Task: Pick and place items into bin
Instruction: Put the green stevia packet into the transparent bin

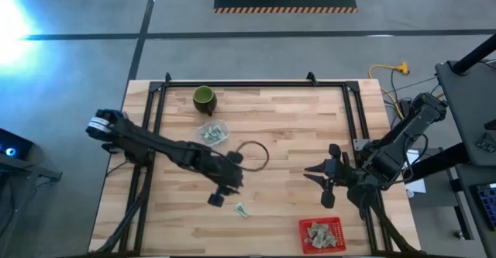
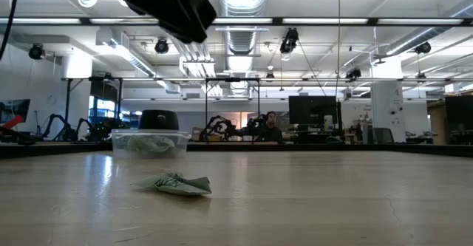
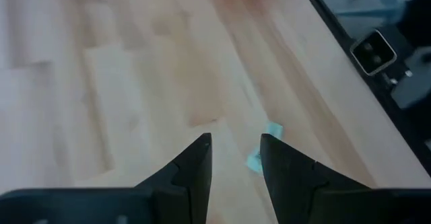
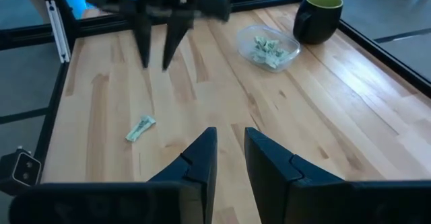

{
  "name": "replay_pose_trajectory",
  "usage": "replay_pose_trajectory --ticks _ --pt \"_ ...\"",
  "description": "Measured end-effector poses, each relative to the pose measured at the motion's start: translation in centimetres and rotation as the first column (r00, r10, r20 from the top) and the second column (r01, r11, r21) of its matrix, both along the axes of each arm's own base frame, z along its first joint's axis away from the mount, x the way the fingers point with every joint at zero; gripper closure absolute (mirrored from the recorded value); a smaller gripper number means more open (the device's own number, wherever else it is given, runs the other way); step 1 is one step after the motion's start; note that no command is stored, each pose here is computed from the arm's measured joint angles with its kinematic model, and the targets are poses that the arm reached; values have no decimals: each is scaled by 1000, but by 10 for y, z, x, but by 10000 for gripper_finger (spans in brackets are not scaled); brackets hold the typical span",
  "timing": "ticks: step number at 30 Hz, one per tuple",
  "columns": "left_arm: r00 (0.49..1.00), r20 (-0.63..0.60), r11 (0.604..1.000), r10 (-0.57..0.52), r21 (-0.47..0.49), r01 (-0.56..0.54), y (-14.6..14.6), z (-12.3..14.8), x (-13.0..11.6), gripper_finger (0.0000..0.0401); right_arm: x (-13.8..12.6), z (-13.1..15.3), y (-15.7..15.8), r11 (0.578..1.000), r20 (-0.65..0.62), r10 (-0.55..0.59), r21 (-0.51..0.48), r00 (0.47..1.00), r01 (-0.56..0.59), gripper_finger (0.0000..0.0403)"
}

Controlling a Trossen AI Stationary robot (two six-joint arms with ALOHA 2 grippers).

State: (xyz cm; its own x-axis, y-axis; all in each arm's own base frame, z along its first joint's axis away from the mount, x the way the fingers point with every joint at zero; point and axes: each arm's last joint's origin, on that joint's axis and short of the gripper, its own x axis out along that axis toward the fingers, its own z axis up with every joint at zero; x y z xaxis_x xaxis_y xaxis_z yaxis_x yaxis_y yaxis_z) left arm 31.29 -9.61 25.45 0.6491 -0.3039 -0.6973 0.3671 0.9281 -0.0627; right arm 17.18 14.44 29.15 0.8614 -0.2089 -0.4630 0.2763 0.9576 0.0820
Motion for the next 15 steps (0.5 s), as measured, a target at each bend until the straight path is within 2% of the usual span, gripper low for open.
replay_pose_trajectory --ticks 7,15 --pt "991 -61 992 -121 -37 119 -33 -35 15 292 0 -2 0 1000 -7 4 -2 1000 -4 335" --pt "983 -119 990 -140 -30 138 -47 -59 24 292 -1 -5 -1 1000 -14 3 -9 1000 -3 335"
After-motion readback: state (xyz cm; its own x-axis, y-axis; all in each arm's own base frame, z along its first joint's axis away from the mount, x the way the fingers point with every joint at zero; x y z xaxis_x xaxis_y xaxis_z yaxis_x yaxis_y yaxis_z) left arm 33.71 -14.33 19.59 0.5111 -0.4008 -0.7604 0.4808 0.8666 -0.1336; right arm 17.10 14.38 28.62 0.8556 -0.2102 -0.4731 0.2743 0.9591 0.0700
